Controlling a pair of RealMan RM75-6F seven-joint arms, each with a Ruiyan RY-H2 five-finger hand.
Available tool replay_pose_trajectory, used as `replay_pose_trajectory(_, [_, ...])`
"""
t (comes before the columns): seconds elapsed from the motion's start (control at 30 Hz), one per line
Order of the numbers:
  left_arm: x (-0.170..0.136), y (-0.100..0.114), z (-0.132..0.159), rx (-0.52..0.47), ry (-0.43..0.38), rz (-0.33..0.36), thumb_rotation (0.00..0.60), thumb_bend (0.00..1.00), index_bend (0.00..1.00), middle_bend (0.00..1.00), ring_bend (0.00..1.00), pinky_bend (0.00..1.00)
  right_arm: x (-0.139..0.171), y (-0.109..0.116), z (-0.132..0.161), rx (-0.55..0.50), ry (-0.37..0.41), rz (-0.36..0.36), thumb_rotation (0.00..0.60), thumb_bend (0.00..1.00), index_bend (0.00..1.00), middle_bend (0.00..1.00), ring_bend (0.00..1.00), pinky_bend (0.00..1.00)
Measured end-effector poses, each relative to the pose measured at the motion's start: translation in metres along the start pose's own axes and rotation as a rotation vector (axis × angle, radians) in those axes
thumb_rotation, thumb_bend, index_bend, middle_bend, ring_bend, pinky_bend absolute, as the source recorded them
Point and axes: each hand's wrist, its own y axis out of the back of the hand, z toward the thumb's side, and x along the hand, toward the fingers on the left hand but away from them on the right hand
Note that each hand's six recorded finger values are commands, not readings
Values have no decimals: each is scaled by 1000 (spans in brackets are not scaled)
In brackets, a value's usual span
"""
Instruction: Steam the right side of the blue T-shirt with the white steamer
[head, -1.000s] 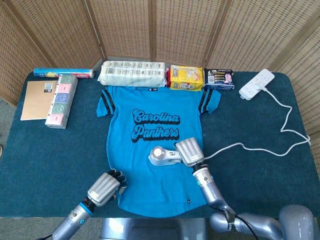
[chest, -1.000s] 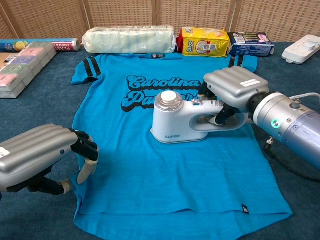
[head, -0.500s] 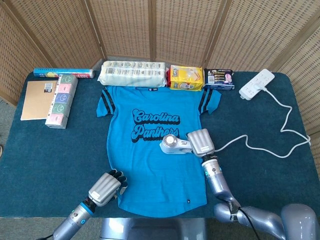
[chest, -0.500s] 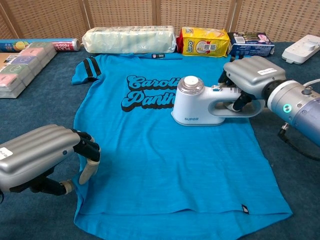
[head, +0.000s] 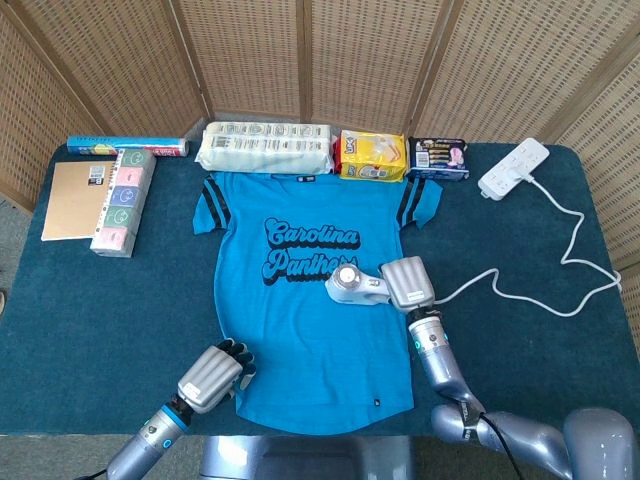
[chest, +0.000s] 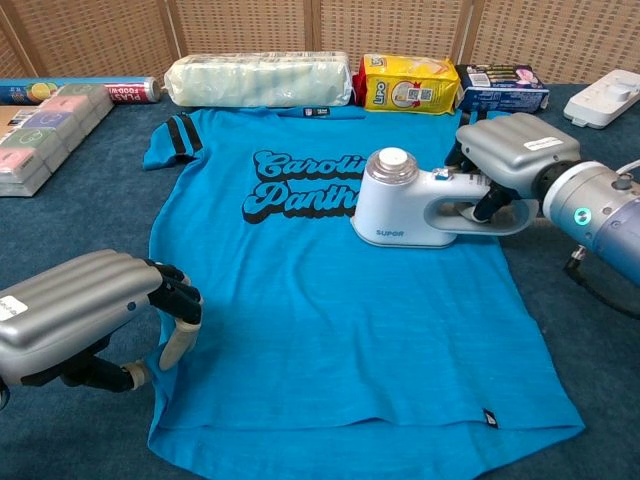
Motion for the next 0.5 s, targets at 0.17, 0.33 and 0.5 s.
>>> replay_pose_trajectory(0.17, [-1, 0, -1, -1, 2, -2, 600, 470, 675, 510, 356, 339, 6, -1, 14, -20, 36, 10, 600, 302, 701, 747, 770, 738])
replay_pose_trajectory(0.33, [-1, 0, -1, -1, 2, 2, 600, 469, 675, 510, 357, 339, 13, -1, 28, -52, 69, 20, 600, 300, 701, 748, 771, 738])
replay_pose_trajectory(0.5, [-1, -1, 0, -2, -3, -2, 599, 469, 675, 510, 357, 339, 24, 0, 44, -79, 111, 26, 600, 300, 701, 748, 771, 738])
